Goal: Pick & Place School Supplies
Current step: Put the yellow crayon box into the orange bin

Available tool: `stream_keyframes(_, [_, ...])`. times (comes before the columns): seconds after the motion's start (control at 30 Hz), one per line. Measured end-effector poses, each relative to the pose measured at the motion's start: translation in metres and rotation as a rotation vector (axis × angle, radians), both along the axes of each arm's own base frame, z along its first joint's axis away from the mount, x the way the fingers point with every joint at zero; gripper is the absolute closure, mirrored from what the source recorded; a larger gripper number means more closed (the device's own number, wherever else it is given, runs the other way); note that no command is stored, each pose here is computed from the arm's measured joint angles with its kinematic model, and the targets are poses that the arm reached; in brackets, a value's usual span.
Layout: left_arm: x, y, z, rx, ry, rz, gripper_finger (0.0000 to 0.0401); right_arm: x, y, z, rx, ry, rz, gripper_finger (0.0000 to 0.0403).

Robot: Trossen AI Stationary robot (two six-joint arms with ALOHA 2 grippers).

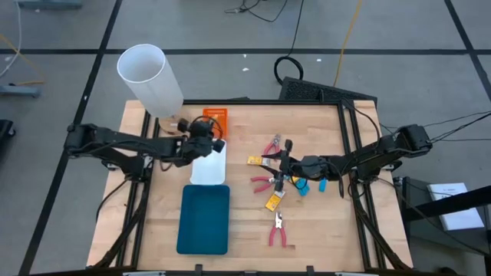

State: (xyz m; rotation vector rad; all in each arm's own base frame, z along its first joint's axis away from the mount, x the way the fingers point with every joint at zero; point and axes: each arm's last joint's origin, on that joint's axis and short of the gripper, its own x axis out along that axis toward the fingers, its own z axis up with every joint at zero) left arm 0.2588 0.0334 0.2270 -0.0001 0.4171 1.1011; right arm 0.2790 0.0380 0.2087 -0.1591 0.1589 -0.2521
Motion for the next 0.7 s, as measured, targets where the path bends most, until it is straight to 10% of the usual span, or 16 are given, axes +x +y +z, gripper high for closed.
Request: stream_keyframes(0.7, [0.01,0.046,-0.046,-0.103,0.098,0.144,0.0345,0.0,0.0,-0.001,-0.003,0.006,0.0,0.025])
